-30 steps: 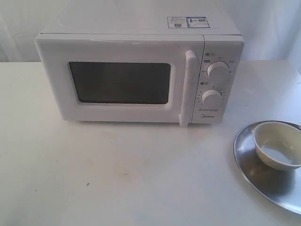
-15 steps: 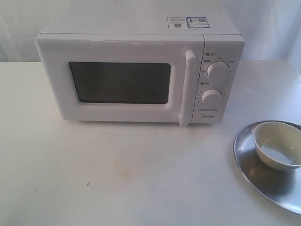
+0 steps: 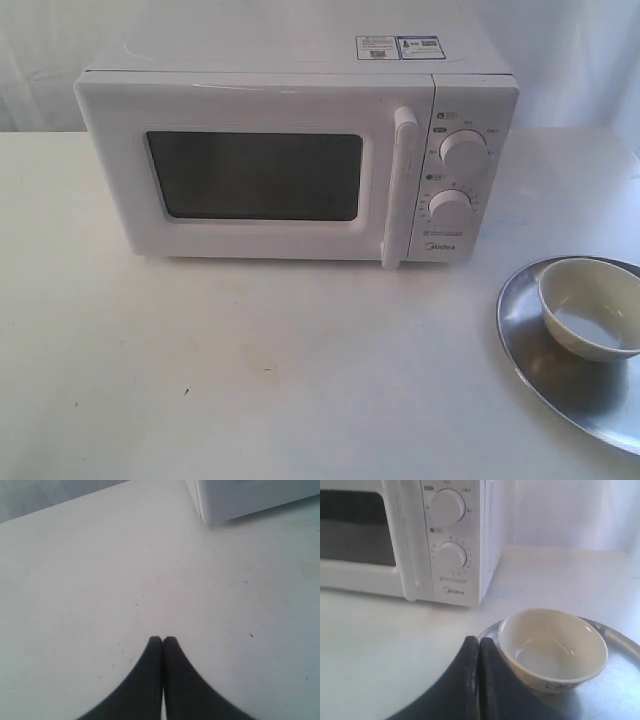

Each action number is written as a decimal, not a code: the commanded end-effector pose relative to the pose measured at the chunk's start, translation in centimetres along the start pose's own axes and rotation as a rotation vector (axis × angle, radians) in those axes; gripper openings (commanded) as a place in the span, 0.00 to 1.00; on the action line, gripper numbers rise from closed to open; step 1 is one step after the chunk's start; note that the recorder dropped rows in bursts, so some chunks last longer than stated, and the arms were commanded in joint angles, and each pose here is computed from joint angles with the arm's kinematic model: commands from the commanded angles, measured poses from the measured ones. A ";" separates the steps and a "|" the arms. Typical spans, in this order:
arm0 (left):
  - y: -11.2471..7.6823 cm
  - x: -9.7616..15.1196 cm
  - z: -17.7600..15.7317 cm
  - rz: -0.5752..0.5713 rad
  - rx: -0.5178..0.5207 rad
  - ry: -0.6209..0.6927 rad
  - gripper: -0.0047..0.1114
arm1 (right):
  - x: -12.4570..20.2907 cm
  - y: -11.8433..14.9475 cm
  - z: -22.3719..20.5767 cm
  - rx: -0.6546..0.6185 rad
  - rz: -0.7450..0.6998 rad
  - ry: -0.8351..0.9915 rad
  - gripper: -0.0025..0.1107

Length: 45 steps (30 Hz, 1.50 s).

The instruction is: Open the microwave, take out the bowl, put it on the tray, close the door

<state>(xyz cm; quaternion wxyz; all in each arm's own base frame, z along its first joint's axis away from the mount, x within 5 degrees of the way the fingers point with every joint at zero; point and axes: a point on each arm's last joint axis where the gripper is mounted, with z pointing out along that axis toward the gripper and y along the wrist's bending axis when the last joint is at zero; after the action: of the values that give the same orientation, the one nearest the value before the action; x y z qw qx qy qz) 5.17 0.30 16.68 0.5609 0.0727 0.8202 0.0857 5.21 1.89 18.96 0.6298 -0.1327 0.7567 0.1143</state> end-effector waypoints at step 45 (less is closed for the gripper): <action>0.0 0.0 0.0 -0.006 0.005 -0.003 0.04 | 0.6 -1.2 -0.2 0.213 -0.056 0.069 0.02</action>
<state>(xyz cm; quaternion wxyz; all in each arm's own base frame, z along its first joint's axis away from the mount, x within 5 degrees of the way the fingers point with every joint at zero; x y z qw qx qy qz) 5.17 0.30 16.68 0.5609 0.0727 0.8202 0.0857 5.36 0.73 18.38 0.6144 -0.0872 0.7839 0.0203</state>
